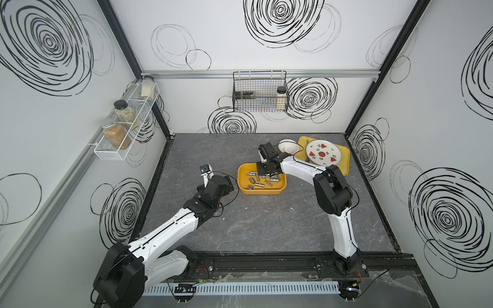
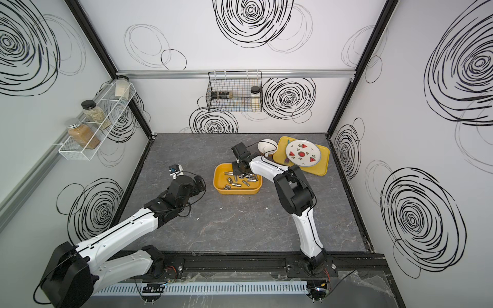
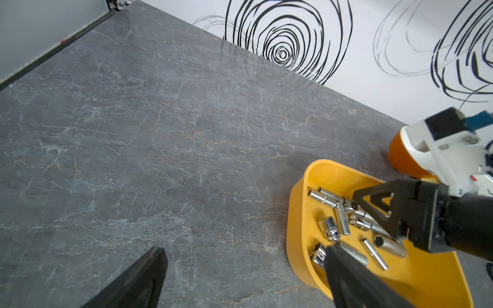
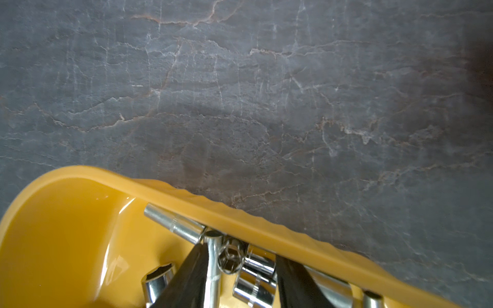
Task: Take out the socket from the storage box
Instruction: Pick up the socket head from the storage box.
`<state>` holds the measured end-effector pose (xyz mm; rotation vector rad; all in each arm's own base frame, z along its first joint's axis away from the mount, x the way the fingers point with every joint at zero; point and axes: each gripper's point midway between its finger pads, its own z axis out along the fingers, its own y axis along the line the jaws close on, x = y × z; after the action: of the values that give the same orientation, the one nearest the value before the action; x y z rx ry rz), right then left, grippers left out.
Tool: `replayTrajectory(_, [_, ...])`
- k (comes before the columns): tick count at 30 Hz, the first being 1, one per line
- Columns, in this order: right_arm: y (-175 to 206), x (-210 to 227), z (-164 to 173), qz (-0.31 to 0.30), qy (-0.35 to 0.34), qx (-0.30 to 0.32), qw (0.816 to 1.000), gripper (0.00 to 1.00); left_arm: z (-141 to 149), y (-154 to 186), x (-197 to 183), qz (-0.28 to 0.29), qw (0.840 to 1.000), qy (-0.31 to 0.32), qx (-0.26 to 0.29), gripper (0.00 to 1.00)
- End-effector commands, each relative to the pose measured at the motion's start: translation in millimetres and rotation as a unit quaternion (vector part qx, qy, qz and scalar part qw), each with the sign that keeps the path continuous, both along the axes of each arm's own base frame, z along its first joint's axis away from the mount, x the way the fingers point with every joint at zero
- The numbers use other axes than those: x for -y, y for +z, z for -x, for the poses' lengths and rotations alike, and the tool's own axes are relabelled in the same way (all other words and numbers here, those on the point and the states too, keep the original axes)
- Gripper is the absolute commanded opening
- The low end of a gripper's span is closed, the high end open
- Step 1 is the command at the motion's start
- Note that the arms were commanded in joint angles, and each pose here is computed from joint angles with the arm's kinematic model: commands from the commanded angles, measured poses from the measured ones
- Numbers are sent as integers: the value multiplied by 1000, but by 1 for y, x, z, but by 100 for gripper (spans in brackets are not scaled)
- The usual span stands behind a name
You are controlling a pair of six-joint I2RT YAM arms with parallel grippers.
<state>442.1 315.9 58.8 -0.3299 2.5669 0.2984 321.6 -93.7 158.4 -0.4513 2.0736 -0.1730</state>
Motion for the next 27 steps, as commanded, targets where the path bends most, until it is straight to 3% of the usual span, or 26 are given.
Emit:
replayTrajectory(1, [-12, -1, 8, 24, 7, -14, 1000, 44, -5, 10, 0, 1, 1000, 11, 25, 99])
replayTrajectory(22, [-33, -6, 14, 43, 11, -25, 999, 27, -8, 4, 3, -19, 1000, 10, 8, 99])
replayTrajectory(27, [-25, -8, 14, 40, 12, -18, 999, 18, -8, 3, 3, -20, 1000, 10, 7, 99])
